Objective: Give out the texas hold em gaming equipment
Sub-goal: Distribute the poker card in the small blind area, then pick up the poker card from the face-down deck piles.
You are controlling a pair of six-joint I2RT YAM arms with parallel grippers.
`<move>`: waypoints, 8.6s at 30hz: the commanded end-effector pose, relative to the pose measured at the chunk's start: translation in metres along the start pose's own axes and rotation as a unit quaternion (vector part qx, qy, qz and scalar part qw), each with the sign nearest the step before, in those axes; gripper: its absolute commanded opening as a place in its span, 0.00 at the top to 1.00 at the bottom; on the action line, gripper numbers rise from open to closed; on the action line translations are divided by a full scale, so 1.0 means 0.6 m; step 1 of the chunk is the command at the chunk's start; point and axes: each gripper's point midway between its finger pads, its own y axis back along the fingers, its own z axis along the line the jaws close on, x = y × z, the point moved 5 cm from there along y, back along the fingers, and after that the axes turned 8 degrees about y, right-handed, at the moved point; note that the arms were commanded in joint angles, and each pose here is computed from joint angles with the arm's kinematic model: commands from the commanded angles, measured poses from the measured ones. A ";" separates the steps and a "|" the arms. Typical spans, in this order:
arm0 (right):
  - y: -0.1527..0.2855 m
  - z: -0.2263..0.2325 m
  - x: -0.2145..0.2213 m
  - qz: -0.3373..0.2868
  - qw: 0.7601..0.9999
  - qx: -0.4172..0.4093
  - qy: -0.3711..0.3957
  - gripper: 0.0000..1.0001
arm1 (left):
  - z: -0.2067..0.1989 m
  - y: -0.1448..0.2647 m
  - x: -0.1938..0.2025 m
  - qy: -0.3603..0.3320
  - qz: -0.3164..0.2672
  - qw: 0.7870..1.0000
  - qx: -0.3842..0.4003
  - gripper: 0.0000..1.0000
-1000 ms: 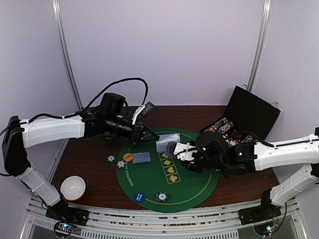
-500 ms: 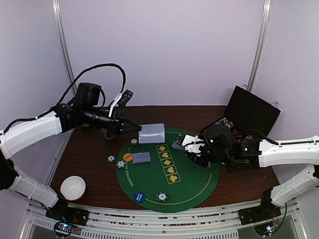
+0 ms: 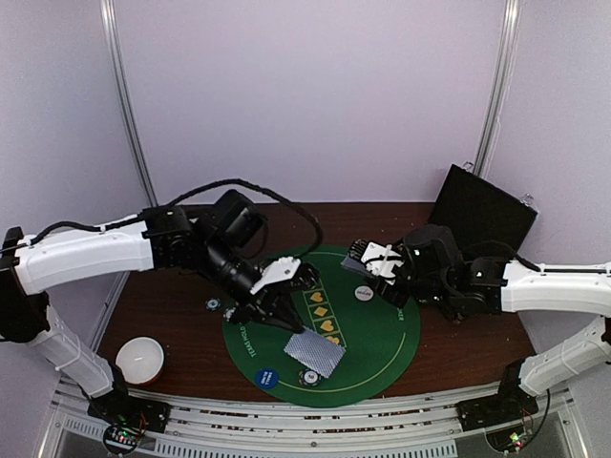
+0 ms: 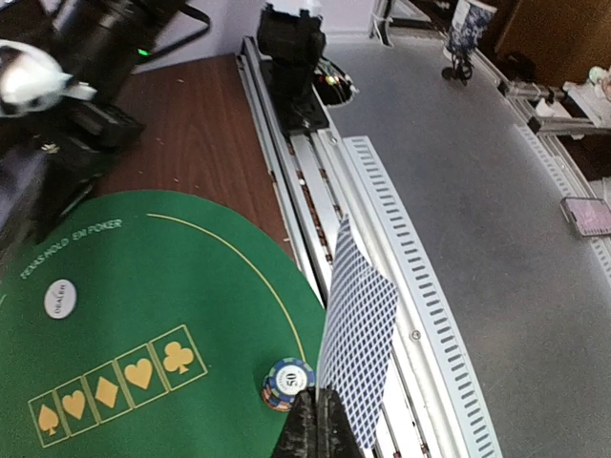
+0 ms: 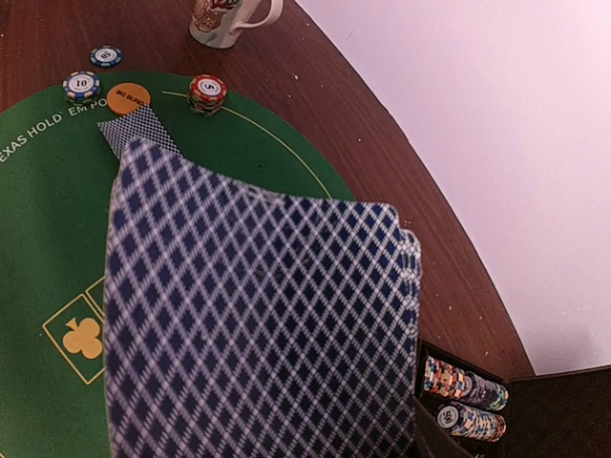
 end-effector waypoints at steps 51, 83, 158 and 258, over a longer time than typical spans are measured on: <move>0.016 -0.023 -0.033 -0.037 0.999 -0.008 0.031 0.53 | 0.046 0.027 0.352 0.190 0.344 0.900 -0.185 1.00; 0.019 -0.028 -0.035 -0.032 0.999 -0.003 0.043 0.53 | 0.072 -0.006 0.319 0.179 0.319 0.917 -0.160 1.00; 0.043 -0.025 -0.034 -0.043 0.998 -0.026 0.042 0.53 | 0.016 0.075 0.366 0.711 -0.109 0.636 -0.281 0.54; -0.023 0.016 -0.102 -0.066 0.989 -0.034 0.126 0.54 | 0.190 0.081 -0.039 0.348 -0.172 0.916 -0.102 1.00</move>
